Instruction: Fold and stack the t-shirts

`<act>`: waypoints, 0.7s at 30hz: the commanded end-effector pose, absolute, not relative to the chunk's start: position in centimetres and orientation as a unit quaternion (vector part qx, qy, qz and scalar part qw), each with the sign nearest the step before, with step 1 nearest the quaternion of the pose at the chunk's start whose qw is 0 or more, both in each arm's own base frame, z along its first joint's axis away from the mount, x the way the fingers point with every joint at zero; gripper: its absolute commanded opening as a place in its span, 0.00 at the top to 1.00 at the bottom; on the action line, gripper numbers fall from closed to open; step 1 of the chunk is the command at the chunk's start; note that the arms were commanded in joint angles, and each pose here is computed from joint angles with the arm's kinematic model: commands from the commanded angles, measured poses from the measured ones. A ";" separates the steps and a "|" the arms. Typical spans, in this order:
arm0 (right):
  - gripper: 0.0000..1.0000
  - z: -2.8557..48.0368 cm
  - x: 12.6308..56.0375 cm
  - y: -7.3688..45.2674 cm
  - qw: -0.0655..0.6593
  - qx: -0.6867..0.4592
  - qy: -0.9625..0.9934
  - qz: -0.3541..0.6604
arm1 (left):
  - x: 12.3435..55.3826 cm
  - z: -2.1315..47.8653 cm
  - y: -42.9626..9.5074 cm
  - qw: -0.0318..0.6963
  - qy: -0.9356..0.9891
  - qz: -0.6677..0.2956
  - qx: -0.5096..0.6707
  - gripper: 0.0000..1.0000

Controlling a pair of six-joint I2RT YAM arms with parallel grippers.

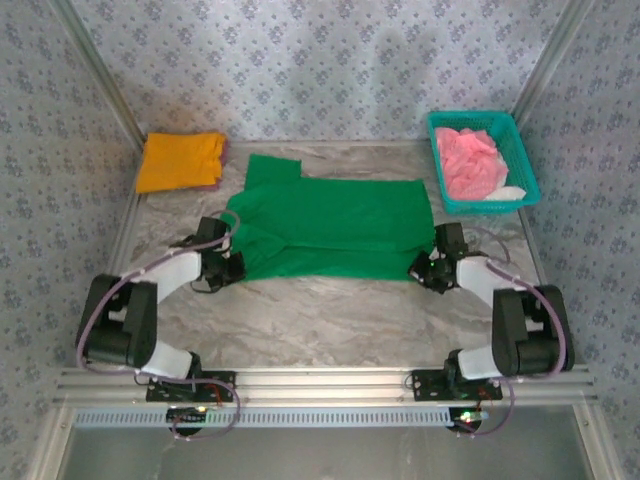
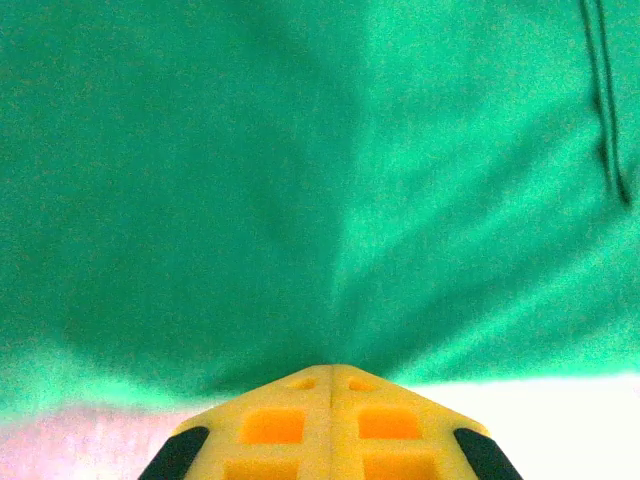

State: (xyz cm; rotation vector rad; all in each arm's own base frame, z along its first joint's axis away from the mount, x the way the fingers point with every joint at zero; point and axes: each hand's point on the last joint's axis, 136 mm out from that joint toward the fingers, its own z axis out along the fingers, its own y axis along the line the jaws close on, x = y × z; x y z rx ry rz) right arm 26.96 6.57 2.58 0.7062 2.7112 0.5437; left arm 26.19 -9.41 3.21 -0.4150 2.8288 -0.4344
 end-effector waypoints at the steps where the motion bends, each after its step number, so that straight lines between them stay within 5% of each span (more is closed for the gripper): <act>1: 1.00 3.2 26.1 5.9 0.138 0.253 0.942 0.169 | 25.6 5.4 -8.6 0.138 0.969 -0.133 -0.153 1.00; 5: 1.00 5.3 28.2 6.6 0.161 0.238 0.940 0.185 | 29.1 10.0 -9.5 0.188 0.962 -0.153 -0.125 1.00; 9: 1.00 6.6 29.8 6.3 0.178 0.238 0.937 0.181 | 32.9 12.5 -10.8 0.226 0.953 -0.174 -0.101 0.88; 21: 1.00 4.9 32.9 7.8 0.163 0.228 0.943 0.181 | 35.9 9.8 -12.4 0.209 0.961 -0.166 -0.071 0.85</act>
